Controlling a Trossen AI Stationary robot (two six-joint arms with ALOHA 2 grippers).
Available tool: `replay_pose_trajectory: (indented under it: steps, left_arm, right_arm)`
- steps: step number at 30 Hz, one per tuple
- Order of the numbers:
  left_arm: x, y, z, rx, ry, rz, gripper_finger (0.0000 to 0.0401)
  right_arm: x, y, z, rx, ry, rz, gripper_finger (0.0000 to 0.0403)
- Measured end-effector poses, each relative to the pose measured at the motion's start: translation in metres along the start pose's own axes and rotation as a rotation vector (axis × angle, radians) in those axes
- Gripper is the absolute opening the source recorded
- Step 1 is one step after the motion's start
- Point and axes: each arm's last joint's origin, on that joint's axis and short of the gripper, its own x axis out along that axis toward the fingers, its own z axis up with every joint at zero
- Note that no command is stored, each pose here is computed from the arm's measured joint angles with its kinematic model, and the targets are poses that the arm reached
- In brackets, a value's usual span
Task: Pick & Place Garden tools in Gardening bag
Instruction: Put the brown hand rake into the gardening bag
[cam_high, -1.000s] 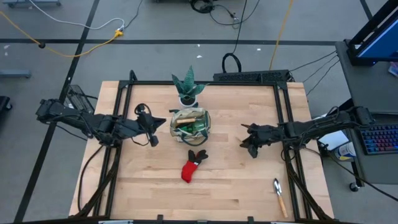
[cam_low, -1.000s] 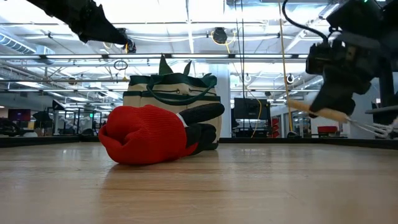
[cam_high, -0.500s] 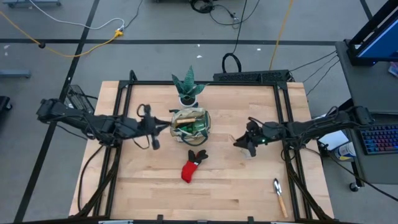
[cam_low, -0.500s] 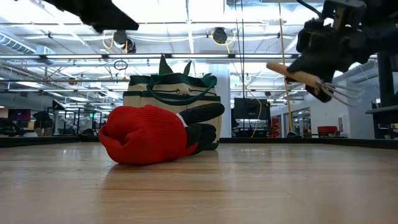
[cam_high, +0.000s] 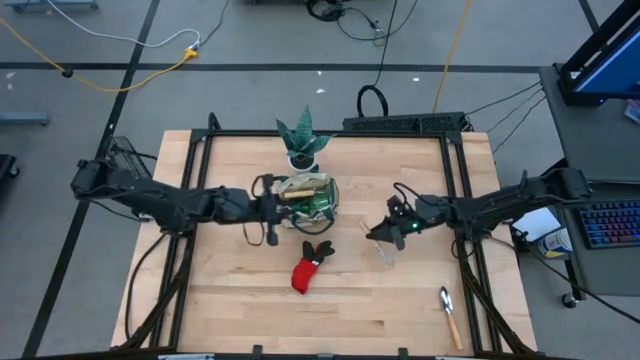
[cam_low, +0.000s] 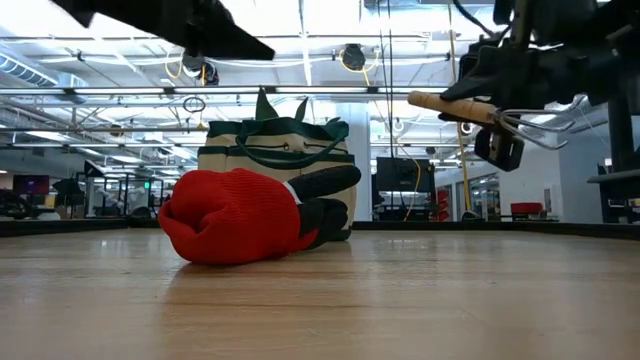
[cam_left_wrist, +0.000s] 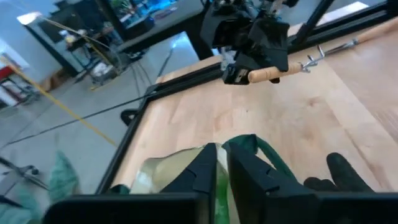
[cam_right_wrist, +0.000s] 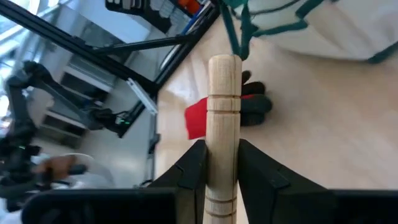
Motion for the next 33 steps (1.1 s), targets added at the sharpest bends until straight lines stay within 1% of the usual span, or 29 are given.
replay_pose_trajectory:
  steps: [5,9,12,17,21,23,26,30,33]
  left_arm:
    - [0.02,0.003,0.005,0.01,-0.008,-0.091,0.0098]
    - [0.039,0.003,0.011,0.083,-0.021,-0.16,0.0136]
    - [0.058,0.002,0.016,0.125,-0.026,-0.193,0.0152]
    - [0.086,0.0,0.021,0.187,0.006,-0.272,0.0159]
    - [0.102,-0.003,0.027,0.217,0.045,-0.299,0.0159]
    - [0.107,-0.004,0.027,0.239,0.067,-0.324,0.0159]
    - [0.112,-0.007,0.029,0.258,0.047,-0.394,0.0159]
    - [0.113,-0.009,0.032,0.25,0.0,-0.483,0.0159]
    - [0.113,-0.01,0.032,0.25,0.003,-0.489,0.0159]
  right_arm:
    - [0.008,-0.007,0.002,0.073,0.017,0.021,0.0062]
    - [0.014,-0.011,0.004,0.109,0.019,0.043,0.0062]
    - [0.02,-0.01,0.009,0.117,0.039,0.076,0.0062]
    - [0.034,-0.002,0.019,0.076,0.091,0.129,0.0062]
    - [0.045,0.002,0.026,0.043,0.126,0.155,0.0062]
    - [0.049,0.001,0.028,0.045,0.139,0.159,0.0063]
    - [0.052,-0.002,0.032,0.051,0.138,0.15,0.0063]
    - [0.052,-0.005,0.034,0.058,0.147,0.149,0.0063]
    - [0.052,-0.006,0.036,0.06,0.138,0.149,0.0063]
